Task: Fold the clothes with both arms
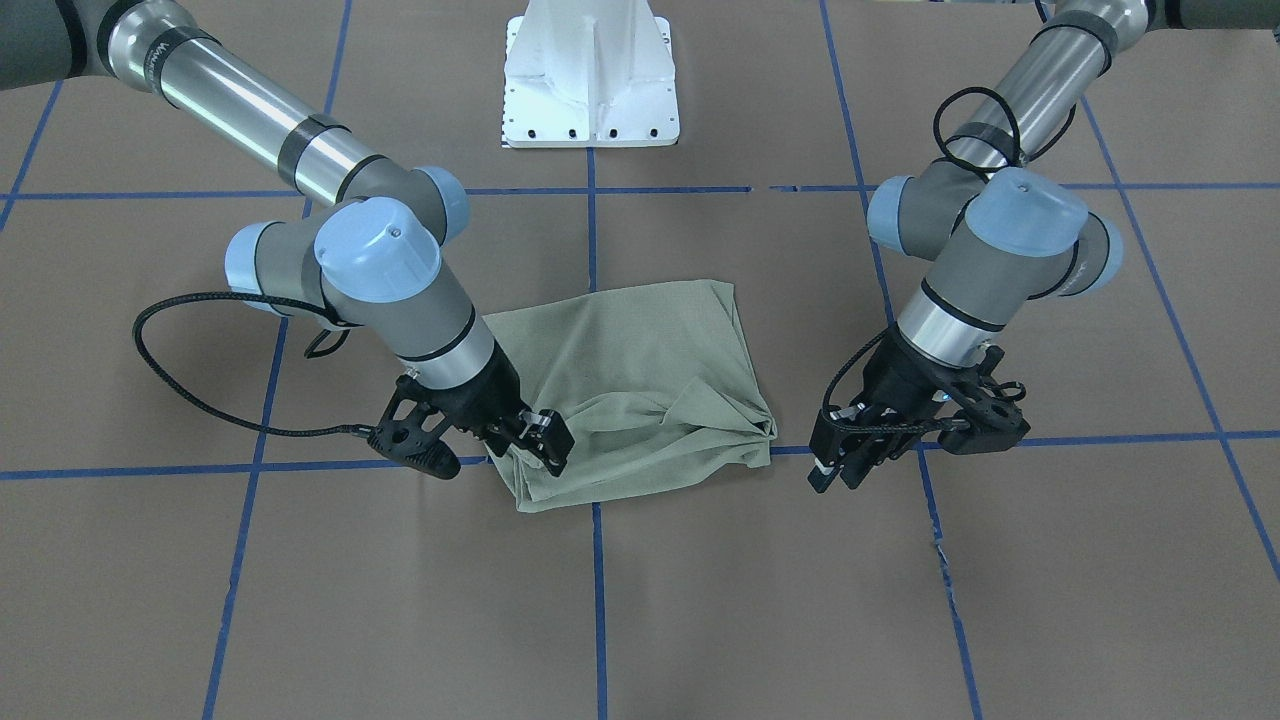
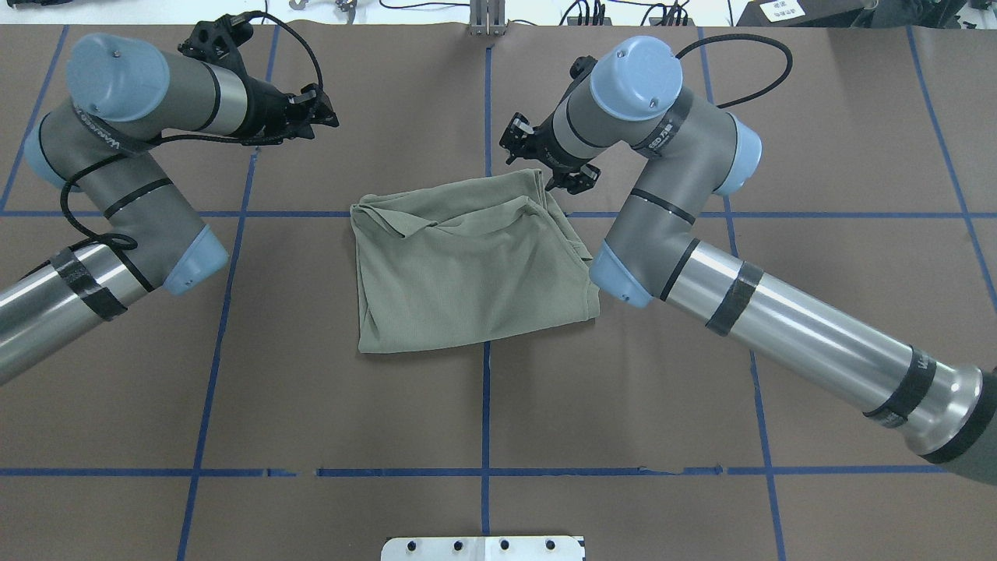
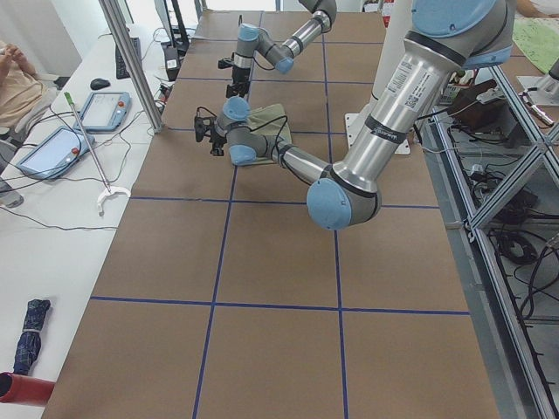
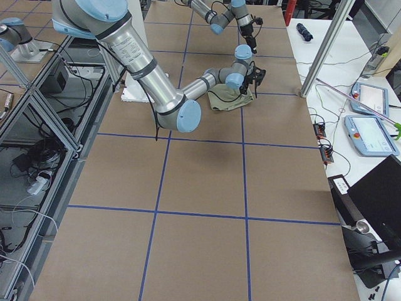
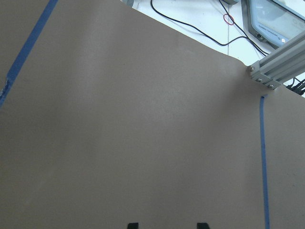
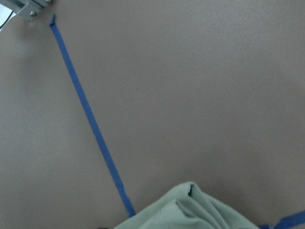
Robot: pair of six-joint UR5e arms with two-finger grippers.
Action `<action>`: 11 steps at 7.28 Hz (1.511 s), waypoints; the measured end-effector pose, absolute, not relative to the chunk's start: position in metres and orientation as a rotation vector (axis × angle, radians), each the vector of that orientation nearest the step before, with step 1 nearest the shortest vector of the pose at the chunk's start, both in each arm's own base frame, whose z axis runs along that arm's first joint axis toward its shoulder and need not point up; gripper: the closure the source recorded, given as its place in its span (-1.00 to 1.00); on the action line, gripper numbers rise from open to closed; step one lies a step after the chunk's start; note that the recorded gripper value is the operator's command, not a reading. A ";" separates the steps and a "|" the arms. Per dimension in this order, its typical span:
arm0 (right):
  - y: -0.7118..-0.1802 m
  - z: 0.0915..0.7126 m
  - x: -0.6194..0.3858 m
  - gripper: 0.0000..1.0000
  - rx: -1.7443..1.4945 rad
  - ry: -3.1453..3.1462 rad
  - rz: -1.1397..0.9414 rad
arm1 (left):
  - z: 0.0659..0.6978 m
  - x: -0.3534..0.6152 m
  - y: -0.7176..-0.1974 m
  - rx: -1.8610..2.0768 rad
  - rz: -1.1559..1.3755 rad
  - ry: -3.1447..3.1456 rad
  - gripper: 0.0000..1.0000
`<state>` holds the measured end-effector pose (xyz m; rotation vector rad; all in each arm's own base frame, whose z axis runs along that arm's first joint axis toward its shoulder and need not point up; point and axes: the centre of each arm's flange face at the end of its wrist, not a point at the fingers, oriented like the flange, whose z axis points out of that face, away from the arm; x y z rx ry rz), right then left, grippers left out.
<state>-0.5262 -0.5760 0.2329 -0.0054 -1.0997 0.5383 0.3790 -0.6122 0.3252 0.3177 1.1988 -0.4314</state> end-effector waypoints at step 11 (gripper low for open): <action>-0.652 0.272 -0.512 1.00 0.073 -0.950 0.497 | 0.307 0.354 -0.614 0.309 -0.429 1.237 0.17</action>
